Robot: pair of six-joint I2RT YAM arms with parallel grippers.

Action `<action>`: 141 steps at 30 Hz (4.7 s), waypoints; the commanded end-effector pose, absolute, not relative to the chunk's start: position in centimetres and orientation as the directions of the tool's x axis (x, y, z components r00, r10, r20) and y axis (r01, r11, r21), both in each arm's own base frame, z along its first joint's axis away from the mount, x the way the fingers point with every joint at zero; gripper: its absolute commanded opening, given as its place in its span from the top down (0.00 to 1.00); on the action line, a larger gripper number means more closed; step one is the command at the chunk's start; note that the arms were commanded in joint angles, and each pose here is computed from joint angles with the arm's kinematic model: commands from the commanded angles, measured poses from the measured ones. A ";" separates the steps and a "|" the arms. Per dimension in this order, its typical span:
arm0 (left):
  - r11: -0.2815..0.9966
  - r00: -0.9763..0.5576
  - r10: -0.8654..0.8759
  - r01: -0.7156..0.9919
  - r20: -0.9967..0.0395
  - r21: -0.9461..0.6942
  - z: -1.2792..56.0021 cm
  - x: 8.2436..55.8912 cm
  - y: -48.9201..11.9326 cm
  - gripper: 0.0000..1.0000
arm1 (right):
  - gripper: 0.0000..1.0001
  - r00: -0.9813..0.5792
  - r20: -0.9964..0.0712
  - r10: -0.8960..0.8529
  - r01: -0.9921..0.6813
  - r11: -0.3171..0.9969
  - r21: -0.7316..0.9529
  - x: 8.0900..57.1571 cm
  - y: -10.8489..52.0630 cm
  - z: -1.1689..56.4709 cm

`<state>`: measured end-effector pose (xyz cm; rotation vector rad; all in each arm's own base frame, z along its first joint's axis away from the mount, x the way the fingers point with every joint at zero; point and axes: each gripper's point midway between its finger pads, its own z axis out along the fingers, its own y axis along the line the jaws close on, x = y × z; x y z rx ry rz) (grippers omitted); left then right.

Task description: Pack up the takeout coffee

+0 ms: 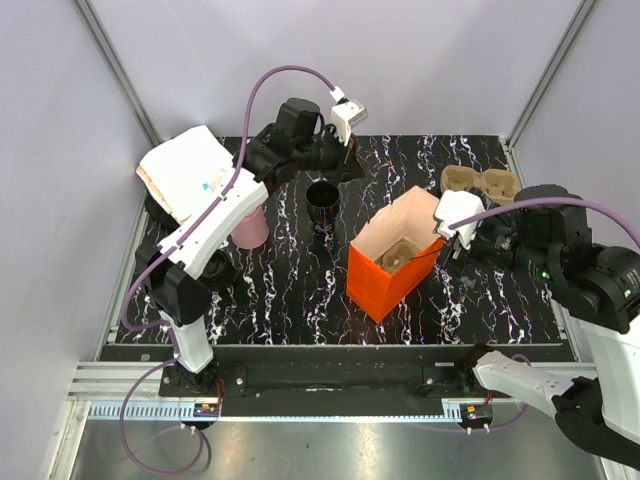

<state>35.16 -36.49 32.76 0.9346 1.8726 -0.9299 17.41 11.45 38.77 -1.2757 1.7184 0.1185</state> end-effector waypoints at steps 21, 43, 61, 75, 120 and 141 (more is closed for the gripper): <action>0.426 -0.291 0.210 0.887 -0.934 -0.181 36.6 36.5 -37.9 1.00 | 0.77 -0.086 -0.609 -0.789 -0.749 0.454 -0.482 20.0 9.8 34.2; 0.389 -0.138 0.137 0.918 -0.981 -0.075 42.2 36.8 -39.5 1.00 | 1.00 -0.107 -0.692 -0.714 -0.562 0.617 -0.550 25.3 10.3 37.2; 0.477 -0.092 0.149 0.879 -0.985 -0.010 42.0 38.5 -40.0 1.00 | 0.91 -0.107 -0.711 -0.695 -0.477 0.663 -0.577 27.3 10.1 38.6; 0.615 -0.079 0.128 0.789 -0.989 0.016 42.6 41.4 -38.8 1.00 | 0.92 -0.101 -0.715 -0.692 -0.411 0.683 -0.604 29.0 10.1 38.6; 0.860 0.158 0.225 0.433 -0.962 0.272 42.7 50.6 -37.9 0.34 | 0.17 -0.028 -0.834 -0.550 -0.129 0.830 -0.543 46.8 5.5 38.3; 0.877 0.007 0.261 0.417 -0.965 0.240 48.1 42.0 -22.5 0.01 | 0.00 -0.014 -0.927 -0.374 -0.609 0.739 -0.289 32.9 13.1 45.4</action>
